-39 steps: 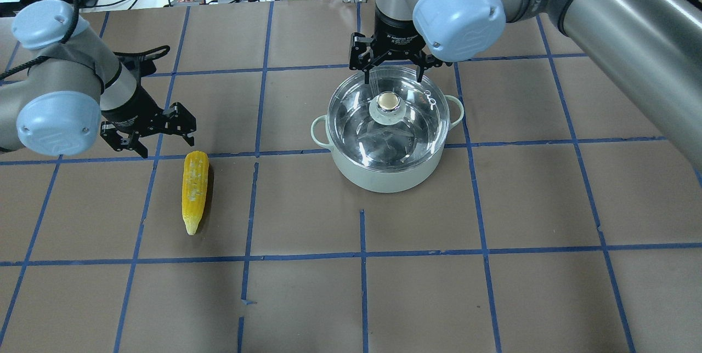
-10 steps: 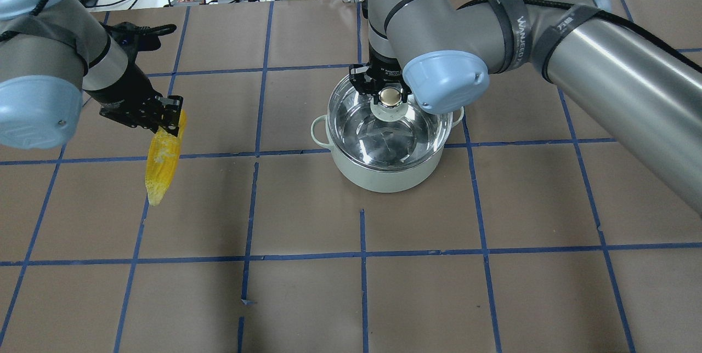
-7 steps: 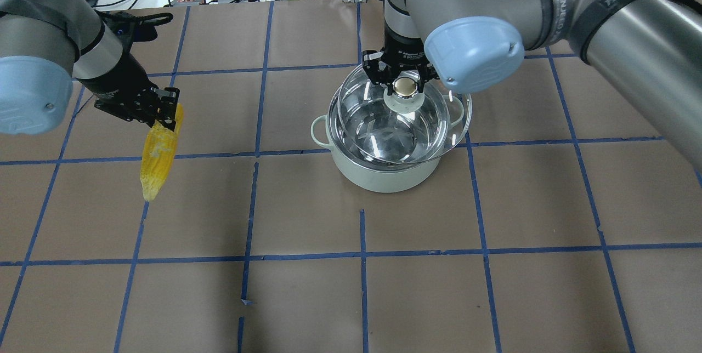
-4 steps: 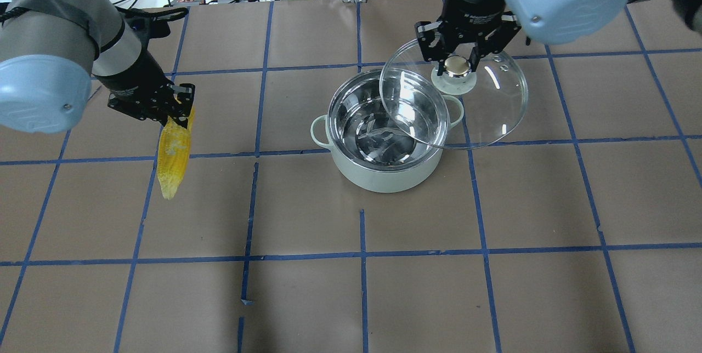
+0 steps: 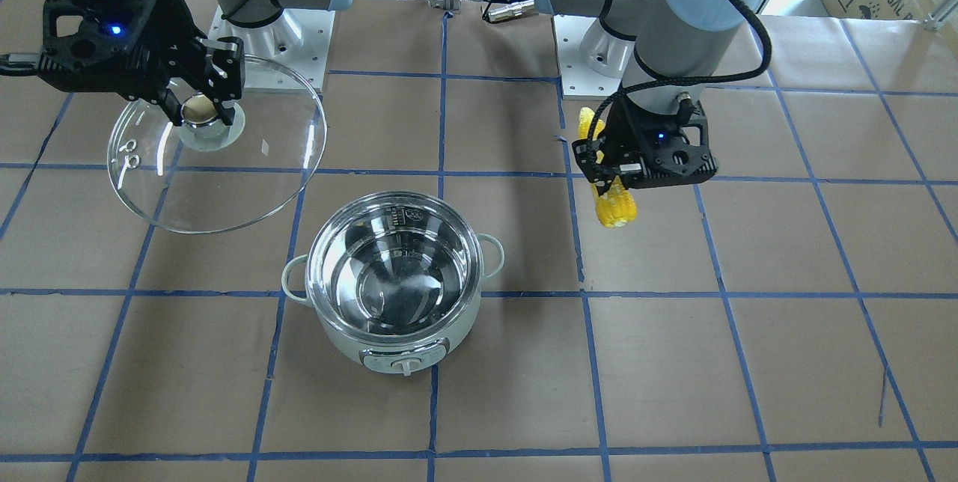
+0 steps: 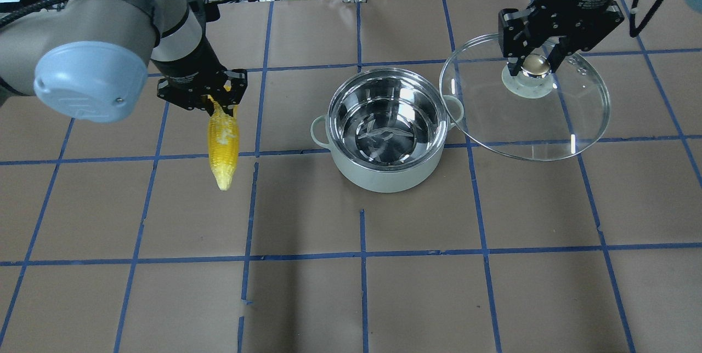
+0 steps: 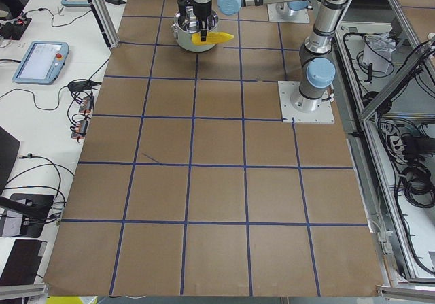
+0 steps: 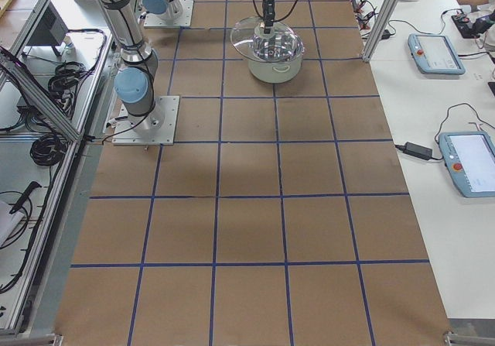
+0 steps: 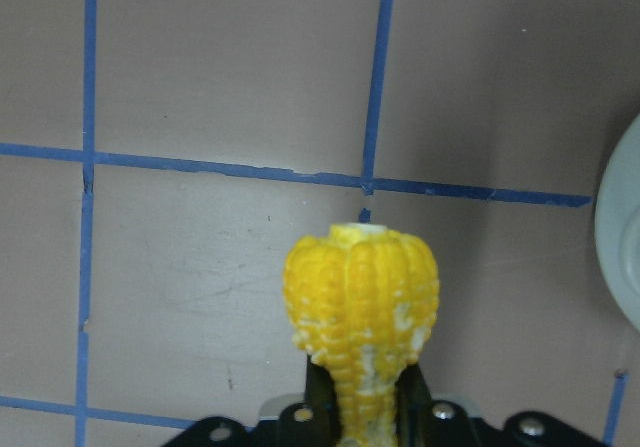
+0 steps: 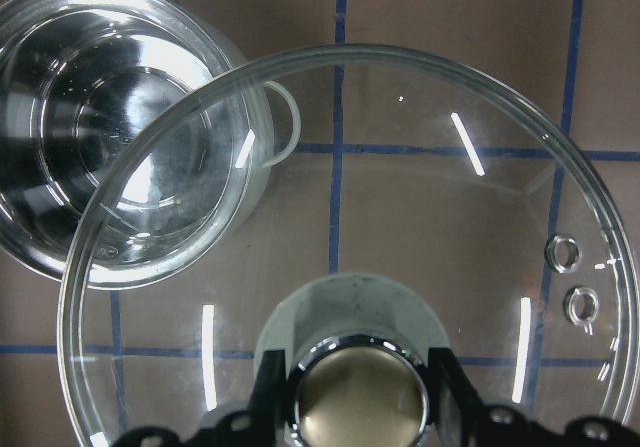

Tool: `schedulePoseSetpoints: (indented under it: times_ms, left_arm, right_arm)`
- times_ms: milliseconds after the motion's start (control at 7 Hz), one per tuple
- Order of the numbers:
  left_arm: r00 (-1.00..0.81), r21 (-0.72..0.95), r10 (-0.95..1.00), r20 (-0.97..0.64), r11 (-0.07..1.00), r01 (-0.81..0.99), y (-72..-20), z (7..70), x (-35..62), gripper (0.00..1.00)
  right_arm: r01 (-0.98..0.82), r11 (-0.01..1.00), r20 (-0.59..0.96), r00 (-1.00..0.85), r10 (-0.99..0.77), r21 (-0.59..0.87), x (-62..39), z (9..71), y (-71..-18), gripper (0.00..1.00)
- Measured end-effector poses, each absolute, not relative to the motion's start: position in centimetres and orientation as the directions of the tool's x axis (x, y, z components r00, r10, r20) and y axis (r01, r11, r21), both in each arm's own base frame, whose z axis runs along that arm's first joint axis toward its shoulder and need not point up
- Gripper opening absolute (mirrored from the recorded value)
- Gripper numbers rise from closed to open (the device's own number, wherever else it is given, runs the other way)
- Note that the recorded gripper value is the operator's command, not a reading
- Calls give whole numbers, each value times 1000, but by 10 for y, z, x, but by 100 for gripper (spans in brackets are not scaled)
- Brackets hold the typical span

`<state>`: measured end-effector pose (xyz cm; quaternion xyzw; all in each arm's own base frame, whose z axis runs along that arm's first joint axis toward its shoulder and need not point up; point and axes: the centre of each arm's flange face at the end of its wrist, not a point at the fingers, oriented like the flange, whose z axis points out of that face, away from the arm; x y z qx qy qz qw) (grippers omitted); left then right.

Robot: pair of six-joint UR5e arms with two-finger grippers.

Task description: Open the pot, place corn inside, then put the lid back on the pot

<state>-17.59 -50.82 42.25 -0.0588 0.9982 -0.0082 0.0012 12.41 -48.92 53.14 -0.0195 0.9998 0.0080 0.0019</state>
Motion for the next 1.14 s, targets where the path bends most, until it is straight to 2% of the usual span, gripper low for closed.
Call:
schedulePoseSetpoints:
  times_ms: [286, 1143]
  left_arm:
    - [-993, -26, -108, 45, 994, -109, -518, 431, -228, 14]
    - [-994, -61, -82, 79, 994, -86, -611, 396, -400, 14]
  right_arm:
    - [-39, 999, -4, -999, -39, 33, 123, 534, -481, 38]
    - [-45, 998, 1, -999, -45, 38, 123, 530, -482, 39]
